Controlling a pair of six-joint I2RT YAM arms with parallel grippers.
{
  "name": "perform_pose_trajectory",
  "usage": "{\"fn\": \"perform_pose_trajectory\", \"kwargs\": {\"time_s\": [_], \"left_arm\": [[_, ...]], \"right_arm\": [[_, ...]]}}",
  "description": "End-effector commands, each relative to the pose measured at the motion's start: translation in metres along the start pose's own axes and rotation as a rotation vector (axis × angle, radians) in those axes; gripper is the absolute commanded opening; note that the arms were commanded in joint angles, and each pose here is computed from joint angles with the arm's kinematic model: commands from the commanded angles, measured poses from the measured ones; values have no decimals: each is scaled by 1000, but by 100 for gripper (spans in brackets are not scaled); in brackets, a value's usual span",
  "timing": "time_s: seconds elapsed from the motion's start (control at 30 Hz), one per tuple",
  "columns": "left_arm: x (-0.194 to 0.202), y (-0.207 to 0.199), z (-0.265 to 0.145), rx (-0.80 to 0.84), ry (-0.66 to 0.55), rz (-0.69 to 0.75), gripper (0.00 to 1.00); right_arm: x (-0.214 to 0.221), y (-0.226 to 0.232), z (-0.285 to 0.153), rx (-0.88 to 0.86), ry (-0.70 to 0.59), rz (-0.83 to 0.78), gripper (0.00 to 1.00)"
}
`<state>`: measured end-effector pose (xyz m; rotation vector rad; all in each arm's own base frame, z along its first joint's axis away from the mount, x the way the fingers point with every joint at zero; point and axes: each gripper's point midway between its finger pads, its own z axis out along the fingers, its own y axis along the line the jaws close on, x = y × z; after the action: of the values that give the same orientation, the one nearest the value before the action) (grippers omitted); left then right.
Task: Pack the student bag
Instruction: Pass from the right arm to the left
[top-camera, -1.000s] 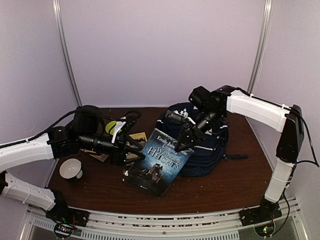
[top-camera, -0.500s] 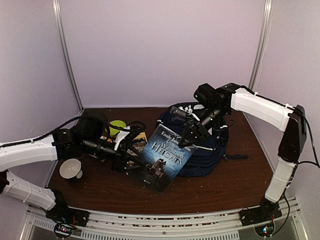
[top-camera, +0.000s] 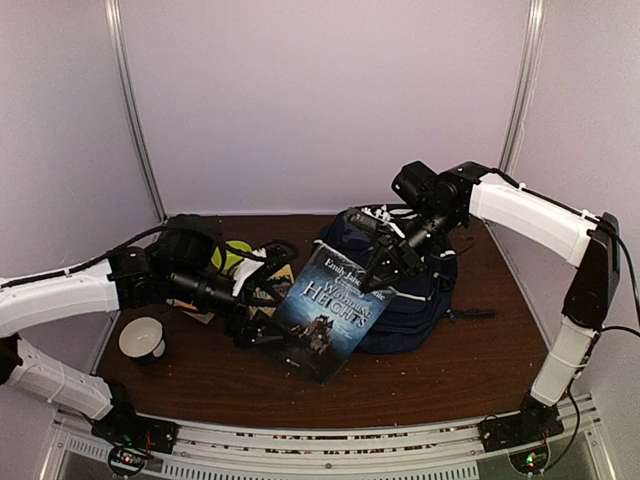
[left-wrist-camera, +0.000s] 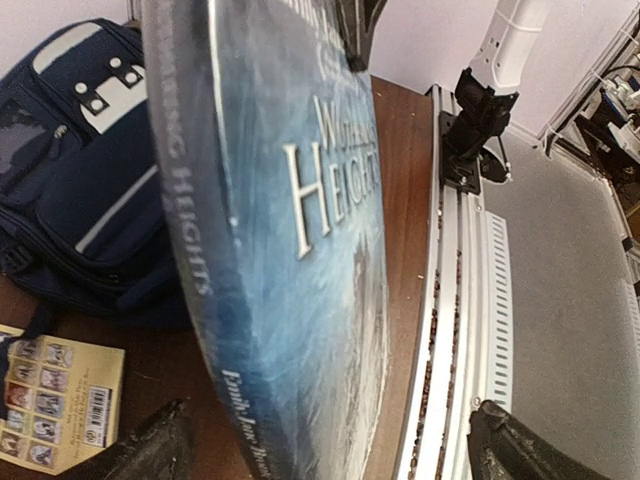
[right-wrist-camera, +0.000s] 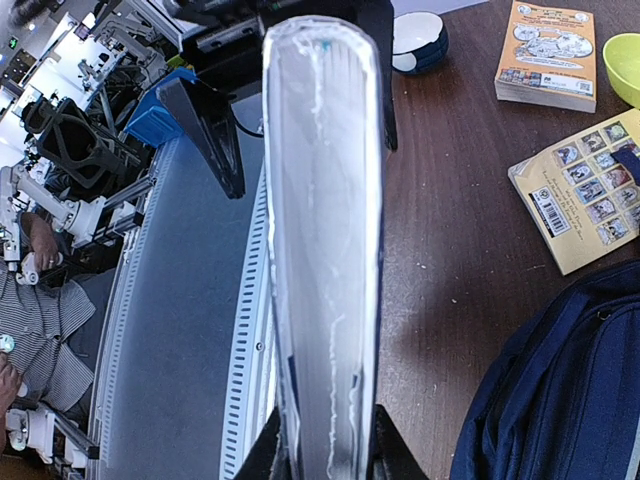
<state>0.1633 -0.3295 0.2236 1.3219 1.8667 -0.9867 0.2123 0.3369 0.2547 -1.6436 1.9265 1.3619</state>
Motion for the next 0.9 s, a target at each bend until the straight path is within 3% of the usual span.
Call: {"fn": "perform_pose_trajectory", "kwargs": {"time_s": [0.0,0.07,0.17,0.33,0.53,0.67,0.7,0.73,0.87], "left_arm": [[-15,-17,6,122,-74,3,96],[-11,-18,10,144,-66,-7,90],[-6,-19,19,183,-45,-45,73],[-3,-22,30,240,-34,-82,31],[-9,-26,31,280,-66,-95,0],[-11,-29,32,308,-72,-118,0],[-11,-30,32,314,-70,-128,0],[-10,-30,32,321,-67,-144,0],[-12,-31,31,342,-57,-224,0]], "right_arm": [[-35,35,-22,-58,-125,-109,12],[-37,35,-22,-57,-128,-109,12],[-38,32,-22,-61,-132,-100,12],[-39,28,-24,-59,-138,-87,12],[-37,25,-25,-53,-139,-77,13],[-33,18,-32,19,-121,-74,51],[-33,15,-38,60,-117,-85,85],[-33,10,-46,114,-114,-96,98],[-32,-13,-82,414,-74,-134,100]]}}
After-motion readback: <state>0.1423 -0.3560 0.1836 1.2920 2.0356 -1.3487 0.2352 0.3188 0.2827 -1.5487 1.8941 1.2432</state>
